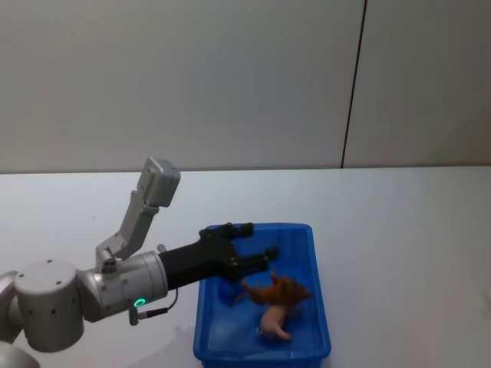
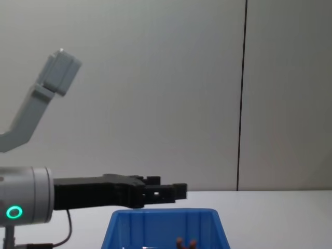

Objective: Pick up the two dolls from the table and place them into the box.

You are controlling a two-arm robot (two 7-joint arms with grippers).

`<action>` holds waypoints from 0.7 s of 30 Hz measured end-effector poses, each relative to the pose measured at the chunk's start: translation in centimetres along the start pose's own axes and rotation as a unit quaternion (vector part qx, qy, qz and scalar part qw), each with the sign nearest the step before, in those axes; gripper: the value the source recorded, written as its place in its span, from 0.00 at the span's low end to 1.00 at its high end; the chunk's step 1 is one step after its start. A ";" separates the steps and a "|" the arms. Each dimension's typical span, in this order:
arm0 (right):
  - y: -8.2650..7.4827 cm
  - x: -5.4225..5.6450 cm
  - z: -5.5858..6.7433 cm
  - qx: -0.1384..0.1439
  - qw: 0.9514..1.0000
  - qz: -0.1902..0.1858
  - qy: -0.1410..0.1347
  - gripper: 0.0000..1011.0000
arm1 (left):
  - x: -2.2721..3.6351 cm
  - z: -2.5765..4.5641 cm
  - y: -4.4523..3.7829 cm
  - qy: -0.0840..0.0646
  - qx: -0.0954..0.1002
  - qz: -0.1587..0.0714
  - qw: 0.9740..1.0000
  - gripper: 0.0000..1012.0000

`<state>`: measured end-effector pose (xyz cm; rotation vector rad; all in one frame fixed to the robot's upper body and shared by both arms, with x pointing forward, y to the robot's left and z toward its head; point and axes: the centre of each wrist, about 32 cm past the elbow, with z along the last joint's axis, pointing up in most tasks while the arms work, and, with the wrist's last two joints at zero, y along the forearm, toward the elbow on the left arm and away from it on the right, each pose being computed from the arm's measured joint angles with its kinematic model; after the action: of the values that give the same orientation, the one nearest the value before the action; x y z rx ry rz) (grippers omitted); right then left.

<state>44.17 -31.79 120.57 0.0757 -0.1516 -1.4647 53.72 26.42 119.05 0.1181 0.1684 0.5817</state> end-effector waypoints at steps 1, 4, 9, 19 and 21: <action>0.0 0.0 0.0 0.000 1.000 0.000 0.000 0.99 | 0.15 0.01 -0.14 0.001 0.001 -0.006 1.000 0.75; 0.0 0.0 0.0 0.000 1.000 0.000 0.000 0.99 | 0.58 0.05 -0.43 0.004 0.002 -0.028 1.000 0.83; 0.0 0.0 0.0 0.000 1.000 0.000 0.000 0.99 | 1.03 0.13 -0.61 0.005 0.003 -0.046 0.999 0.97; 0.0 0.0 0.0 0.000 1.000 0.000 0.000 0.99 | 0.94 0.30 -0.12 0.001 -0.003 -0.032 0.999 0.99; 0.0 0.0 0.0 0.000 1.000 0.000 0.000 0.99 | 0.80 0.33 0.09 -0.001 -0.006 -0.023 1.000 0.99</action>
<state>44.17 -31.79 120.57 0.0758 -0.1516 -1.4647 54.40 26.91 119.29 0.1025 0.1645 0.5367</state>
